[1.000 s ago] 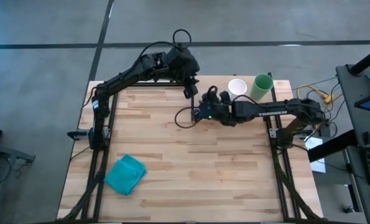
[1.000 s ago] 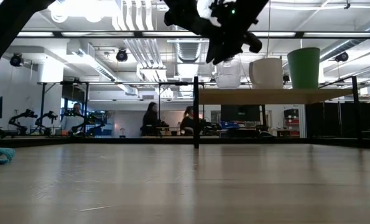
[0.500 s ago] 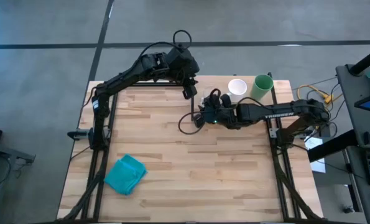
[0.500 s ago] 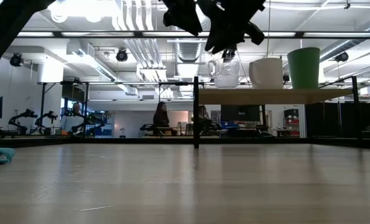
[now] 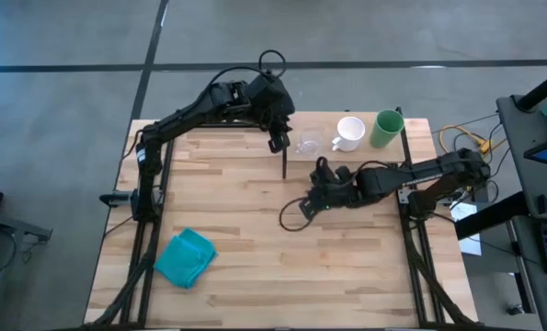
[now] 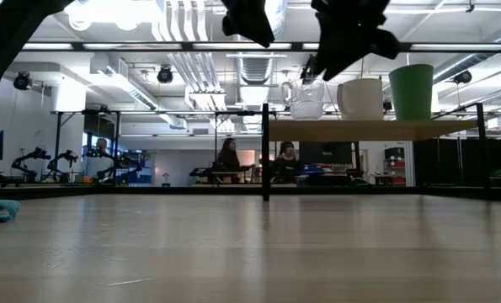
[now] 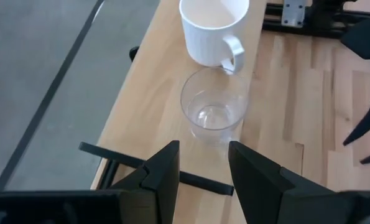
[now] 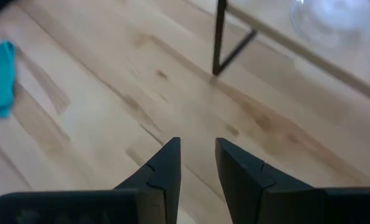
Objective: Stack small to large cups/mugs on shelf
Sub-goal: Put the transparent mug on the shelf
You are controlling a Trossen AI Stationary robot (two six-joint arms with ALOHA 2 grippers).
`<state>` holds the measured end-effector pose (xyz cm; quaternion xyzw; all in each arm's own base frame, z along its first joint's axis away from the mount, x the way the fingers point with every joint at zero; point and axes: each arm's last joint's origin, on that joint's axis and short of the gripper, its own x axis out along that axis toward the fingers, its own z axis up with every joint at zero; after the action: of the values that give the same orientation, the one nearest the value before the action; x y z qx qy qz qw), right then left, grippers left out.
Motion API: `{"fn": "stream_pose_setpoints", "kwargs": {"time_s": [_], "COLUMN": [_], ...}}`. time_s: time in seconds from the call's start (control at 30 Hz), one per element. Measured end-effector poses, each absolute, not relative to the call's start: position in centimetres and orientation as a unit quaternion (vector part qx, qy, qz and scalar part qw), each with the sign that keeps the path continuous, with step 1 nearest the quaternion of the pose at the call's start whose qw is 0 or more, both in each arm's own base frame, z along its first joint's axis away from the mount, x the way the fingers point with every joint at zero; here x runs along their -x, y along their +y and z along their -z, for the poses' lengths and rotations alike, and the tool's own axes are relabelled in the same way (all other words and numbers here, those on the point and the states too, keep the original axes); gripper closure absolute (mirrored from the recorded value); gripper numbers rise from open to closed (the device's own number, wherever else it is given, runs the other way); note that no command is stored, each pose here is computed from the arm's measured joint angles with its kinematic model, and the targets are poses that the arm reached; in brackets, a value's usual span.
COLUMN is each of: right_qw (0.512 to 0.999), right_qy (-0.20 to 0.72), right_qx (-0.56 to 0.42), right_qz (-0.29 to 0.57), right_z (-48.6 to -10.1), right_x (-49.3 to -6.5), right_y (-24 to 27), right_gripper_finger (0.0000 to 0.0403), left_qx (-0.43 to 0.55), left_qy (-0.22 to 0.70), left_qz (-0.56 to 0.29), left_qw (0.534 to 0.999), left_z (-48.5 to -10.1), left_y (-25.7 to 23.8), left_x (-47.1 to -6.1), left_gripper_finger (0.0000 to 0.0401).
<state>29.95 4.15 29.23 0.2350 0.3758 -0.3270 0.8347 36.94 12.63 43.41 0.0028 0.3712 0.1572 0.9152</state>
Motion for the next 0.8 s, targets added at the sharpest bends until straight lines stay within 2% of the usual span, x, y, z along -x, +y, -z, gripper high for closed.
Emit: {"fn": "stream_pose_setpoints", "kwargs": {"time_s": [0.1,0.23,0.3,0.43,0.63,0.8], "right_qw": [0.825,0.828,0.832,0.84,0.838,0.835], "right_qy": [0.388,0.393,0.394,0.378,0.386,0.392], "right_qx": [-0.239,-0.233,-0.217,-0.17,-0.128,-0.107], "right_qz": [0.333,0.326,0.326,0.351,0.363,0.371], "right_z": [-29.0,-29.0,-29.0,-29.2,-29.3,-29.3], "right_x": [-29.4,-29.3,-29.2,-29.3,-29.6,-29.8], "right_y": [4.9,5.5,5.4,4.7,2.5,0.8], "right_gripper_finger": [0.032,0.0377,0.0389,0.0394,0.0395,0.0395], "left_qx": [-0.005,-0.005,-0.005,-0.004,-0.004,-0.003], "left_qy": [0.366,0.365,0.367,0.37,0.37,0.375], "left_qz": [-0.154,-0.153,-0.151,-0.147,-0.145,-0.145], "left_qw": [0.918,0.919,0.918,0.917,0.918,0.915], "left_z": [-43.4,-43.4,-43.2,-43.0,-43.0,-42.5], "left_y": [12.4,12.4,12.3,12.2,12.2,12.3], "left_x": [-37.2,-37.3,-37.5,-37.7,-37.7,-37.8], "left_gripper_finger": [0.0276,0.0276,0.028,0.0312,0.0392,0.04]}}
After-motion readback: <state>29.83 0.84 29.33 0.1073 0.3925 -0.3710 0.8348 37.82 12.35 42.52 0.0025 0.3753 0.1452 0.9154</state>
